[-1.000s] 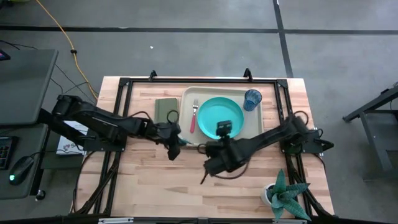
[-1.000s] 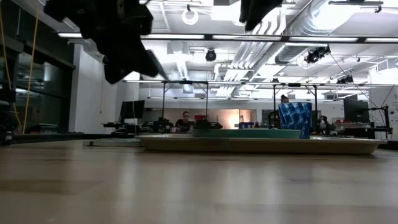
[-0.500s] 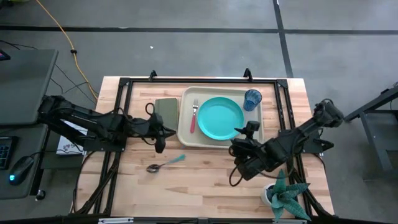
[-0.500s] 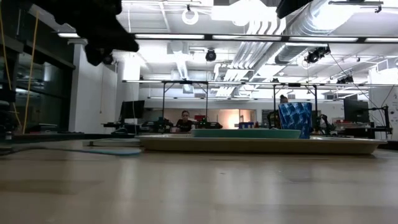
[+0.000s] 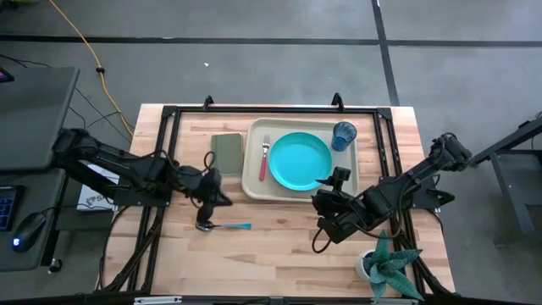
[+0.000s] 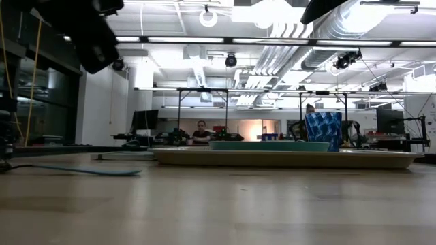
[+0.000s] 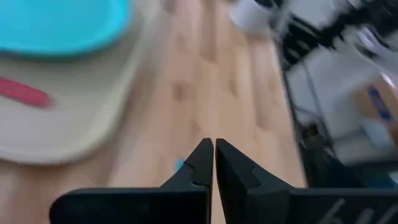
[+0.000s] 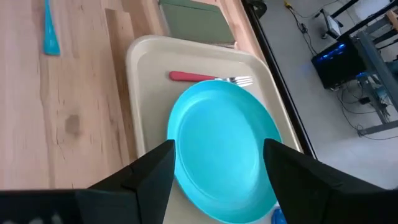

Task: Pick and place plate/cup/fork/spoon on tray
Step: Put the blue spoon on the gray table tray, then put the blue spoon on the gray table tray to the left of the pink fork

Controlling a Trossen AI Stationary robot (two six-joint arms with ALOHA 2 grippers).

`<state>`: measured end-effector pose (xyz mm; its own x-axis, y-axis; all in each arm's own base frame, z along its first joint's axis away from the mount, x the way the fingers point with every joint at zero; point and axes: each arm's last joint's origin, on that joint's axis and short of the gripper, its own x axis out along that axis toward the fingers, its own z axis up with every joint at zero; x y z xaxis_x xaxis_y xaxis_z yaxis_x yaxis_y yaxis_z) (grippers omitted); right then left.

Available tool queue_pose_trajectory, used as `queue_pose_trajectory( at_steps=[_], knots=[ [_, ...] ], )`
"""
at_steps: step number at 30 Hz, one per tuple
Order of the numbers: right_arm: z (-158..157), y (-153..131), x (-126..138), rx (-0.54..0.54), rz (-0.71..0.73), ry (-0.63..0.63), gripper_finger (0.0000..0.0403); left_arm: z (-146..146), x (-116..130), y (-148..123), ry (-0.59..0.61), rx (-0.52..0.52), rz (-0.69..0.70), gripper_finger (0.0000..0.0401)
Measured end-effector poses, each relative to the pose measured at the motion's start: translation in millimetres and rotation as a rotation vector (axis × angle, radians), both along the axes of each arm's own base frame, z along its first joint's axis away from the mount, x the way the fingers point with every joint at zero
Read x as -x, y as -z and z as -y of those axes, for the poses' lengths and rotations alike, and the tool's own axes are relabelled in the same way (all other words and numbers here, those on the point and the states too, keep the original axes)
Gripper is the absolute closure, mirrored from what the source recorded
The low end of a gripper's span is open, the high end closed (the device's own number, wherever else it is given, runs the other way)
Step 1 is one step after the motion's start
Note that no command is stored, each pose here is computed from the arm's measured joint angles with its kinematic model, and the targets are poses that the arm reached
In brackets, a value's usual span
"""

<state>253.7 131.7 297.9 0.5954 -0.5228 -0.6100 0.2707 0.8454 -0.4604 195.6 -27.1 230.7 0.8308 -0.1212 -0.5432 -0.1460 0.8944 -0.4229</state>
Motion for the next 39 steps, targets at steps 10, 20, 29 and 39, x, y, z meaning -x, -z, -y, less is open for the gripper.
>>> queue_pose_trajectory(
  at_steps=[10,20,29,39],
  knots=[
    [-1,0,-1,-0.002,0.008,-0.004,0.0167,39,7,15,0.148,-0.028,-0.118,0.0333],
    [-1,0,-1,-0.004,0.009,-0.005,0.0167,72,-5,60,0.205,-0.252,-0.302,0.0198],
    [-1,0,-2,-0.005,0.009,-0.005,0.0167,74,-9,99,0.199,-0.334,-0.502,0.016],
    [-1,0,-2,-0.008,0.01,-0.006,0.0167,75,-12,115,0.106,-0.333,-0.578,0.0179]
  ],
)
